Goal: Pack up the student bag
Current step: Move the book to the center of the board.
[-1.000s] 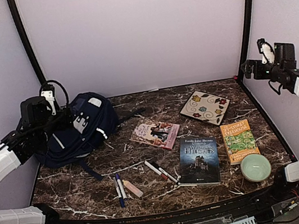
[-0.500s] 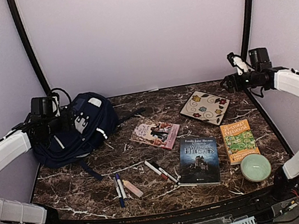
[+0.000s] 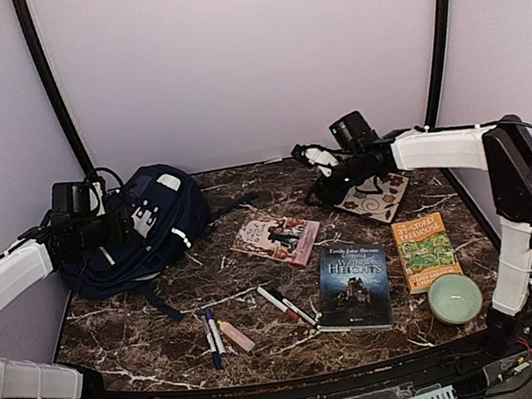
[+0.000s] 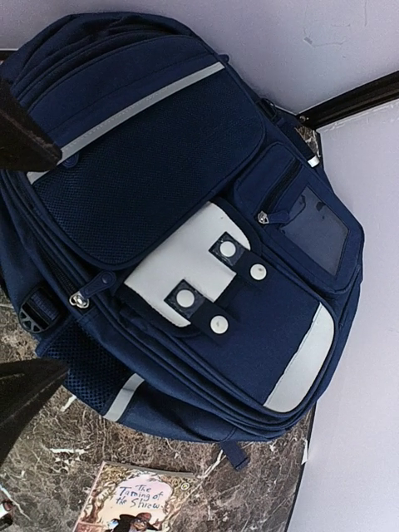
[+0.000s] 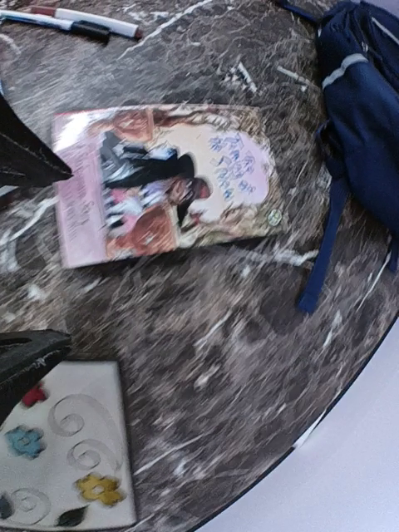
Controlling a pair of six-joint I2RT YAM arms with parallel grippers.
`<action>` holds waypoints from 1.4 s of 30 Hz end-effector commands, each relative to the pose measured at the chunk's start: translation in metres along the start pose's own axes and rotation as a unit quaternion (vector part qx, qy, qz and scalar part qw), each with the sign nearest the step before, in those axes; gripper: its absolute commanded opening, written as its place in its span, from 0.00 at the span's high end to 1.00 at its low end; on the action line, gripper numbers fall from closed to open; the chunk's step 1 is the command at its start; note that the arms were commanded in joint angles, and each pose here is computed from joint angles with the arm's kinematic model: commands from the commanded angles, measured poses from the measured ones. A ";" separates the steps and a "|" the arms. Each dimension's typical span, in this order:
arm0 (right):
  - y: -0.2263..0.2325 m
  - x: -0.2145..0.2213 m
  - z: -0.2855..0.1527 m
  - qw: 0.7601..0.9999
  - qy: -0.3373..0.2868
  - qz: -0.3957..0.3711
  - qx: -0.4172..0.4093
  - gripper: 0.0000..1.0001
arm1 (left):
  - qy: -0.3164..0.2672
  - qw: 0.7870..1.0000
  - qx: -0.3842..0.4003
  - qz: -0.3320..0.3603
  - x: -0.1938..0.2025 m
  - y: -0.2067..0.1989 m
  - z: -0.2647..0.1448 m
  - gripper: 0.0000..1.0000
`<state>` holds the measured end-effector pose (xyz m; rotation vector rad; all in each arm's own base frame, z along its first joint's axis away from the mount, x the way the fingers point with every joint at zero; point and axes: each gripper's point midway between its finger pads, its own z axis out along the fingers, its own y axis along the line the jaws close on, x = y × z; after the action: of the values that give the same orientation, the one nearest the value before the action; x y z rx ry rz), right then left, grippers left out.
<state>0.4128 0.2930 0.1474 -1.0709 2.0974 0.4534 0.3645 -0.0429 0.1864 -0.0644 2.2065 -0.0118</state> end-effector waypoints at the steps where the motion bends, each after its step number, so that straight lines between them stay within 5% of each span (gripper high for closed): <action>1: 0.051 -0.014 0.051 0.996 0.025 -0.077 -0.030 0.42 | -0.003 1.000 0.012 -0.012 0.004 0.000 -0.007 0.20; 4: 0.083 -0.014 0.090 0.991 0.047 -0.124 -0.034 0.35 | -0.001 1.000 0.016 -0.014 0.005 -0.001 -0.005 0.20; 8: 0.109 -0.016 0.129 0.984 0.070 -0.163 -0.022 0.05 | 0.012 1.000 0.022 -0.015 0.008 -0.004 -0.001 0.20; 10: 0.121 -0.018 0.142 0.983 0.070 -0.168 -0.028 0.01 | 0.017 0.999 0.023 -0.016 0.008 -0.005 -0.001 0.20; 17: 0.132 -0.005 0.181 0.981 0.095 -0.172 0.005 0.01 | 0.001 0.999 0.033 -0.025 0.003 -0.007 -0.008 0.20; 31: 0.041 0.018 0.189 0.975 0.140 -0.069 0.157 0.10 | -0.001 0.999 0.037 -0.027 0.003 -0.008 -0.009 0.20; 38: 0.035 0.008 0.176 0.982 0.124 -0.054 0.135 0.10 | 0.002 0.999 0.023 -0.032 0.005 -0.003 -0.007 0.20; 42: 0.043 -0.009 0.168 0.987 0.108 -0.046 0.113 0.09 | 0.017 0.996 -0.050 -0.068 0.013 0.027 0.002 0.13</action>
<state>0.4705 0.4283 0.0378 -1.0746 2.1634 0.0319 0.3586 -0.0459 0.1840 -0.1126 2.2148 -0.0782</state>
